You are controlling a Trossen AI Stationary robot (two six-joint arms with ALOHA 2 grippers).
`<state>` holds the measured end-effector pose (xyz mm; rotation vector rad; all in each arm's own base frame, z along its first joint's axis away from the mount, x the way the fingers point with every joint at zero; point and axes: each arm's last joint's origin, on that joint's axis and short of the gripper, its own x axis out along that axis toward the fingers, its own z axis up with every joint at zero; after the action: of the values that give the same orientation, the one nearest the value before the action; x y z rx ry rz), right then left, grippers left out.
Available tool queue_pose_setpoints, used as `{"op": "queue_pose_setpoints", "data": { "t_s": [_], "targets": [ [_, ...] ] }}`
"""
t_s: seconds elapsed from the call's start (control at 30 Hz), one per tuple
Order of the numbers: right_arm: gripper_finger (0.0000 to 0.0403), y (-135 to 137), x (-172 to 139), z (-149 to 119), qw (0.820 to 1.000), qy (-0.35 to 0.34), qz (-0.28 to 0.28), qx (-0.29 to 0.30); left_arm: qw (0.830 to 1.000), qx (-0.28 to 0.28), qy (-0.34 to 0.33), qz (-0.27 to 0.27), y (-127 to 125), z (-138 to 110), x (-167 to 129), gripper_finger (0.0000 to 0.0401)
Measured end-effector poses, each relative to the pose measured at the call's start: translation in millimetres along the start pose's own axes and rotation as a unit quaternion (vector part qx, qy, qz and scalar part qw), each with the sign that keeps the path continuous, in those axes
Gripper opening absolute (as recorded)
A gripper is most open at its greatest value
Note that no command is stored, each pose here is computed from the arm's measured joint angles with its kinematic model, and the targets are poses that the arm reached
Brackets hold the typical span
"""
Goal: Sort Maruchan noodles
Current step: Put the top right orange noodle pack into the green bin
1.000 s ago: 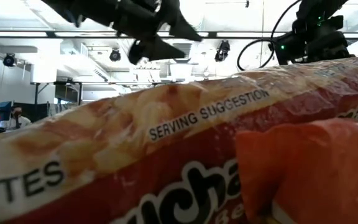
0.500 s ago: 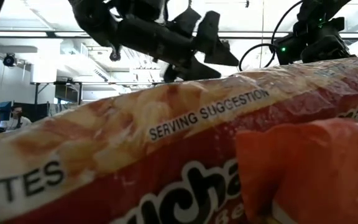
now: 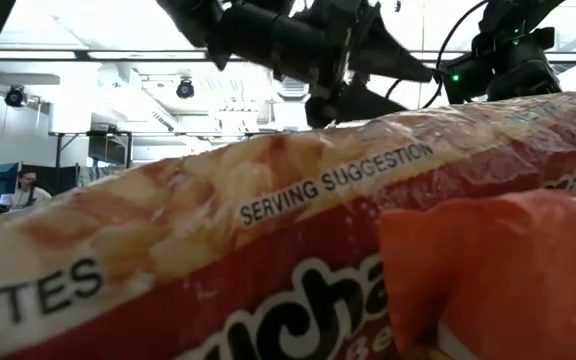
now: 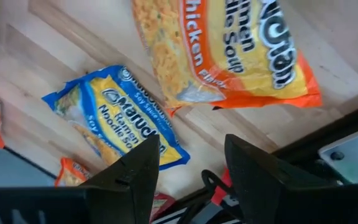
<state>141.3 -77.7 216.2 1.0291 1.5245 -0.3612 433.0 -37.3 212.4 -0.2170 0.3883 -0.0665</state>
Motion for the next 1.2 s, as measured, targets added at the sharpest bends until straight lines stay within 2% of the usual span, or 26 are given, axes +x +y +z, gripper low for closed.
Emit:
{"op": "queue_pose_setpoints", "data": {
  "t_s": [0.1, 0.23, 0.37, 0.47, 0.63, 0.8, 1.03, 1.2],
  "targets": [
    [0.017, 0, 0, 0, 1.0, -0.002, -0.005, -0.002, 1.0, 0.021, 0.006, -0.009, -3, 9, 0, 0.0285],
    [0.0166, 0, 0, 1, 1.0, -0.004, -0.004, -0.01, 0.998, 0.054, 0.011, -0.022, -3, 5, 0, 0.0273],
    [0.0164, 0, 0, 1, 1.0, -0.007, -0.004, -0.014, 0.999, 0.027, 0.008, -0.02, -1, 6, 0, 0.0252],
    [0.0164, 0, 0, 2, 1.0, -0.012, -0.013, -0.013, 1.0, 0.003, 0.004, 0.015, 2, 5, 2, 0.0234],
    [0.0162, -2, 1, 2, 0.999, -0.016, -0.028, 0.019, 0.998, 0.045, -0.04, 0.019, 4, 14, 1, 0.0187],
    [0.0173, -7, 12, 1, 0.997, 0.004, -0.035, 0.064, 0.996, 0.051, -0.066, 0.027, 16, 18, 0, 0.0154],
    [0.0196, -14, 31, 6, 0.997, 0.008, -0.036, 0.071, 0.996, 0.018, -0.066, 0.056, 49, -1, 4, 0.0157],
    [0.02, -16, 39, 9, 0.997, 0.001, -0.03, 0.073, 0.996, -0.013, -0.045, 0.071, 68, -23, 27, 0.0167]
  ]
}}
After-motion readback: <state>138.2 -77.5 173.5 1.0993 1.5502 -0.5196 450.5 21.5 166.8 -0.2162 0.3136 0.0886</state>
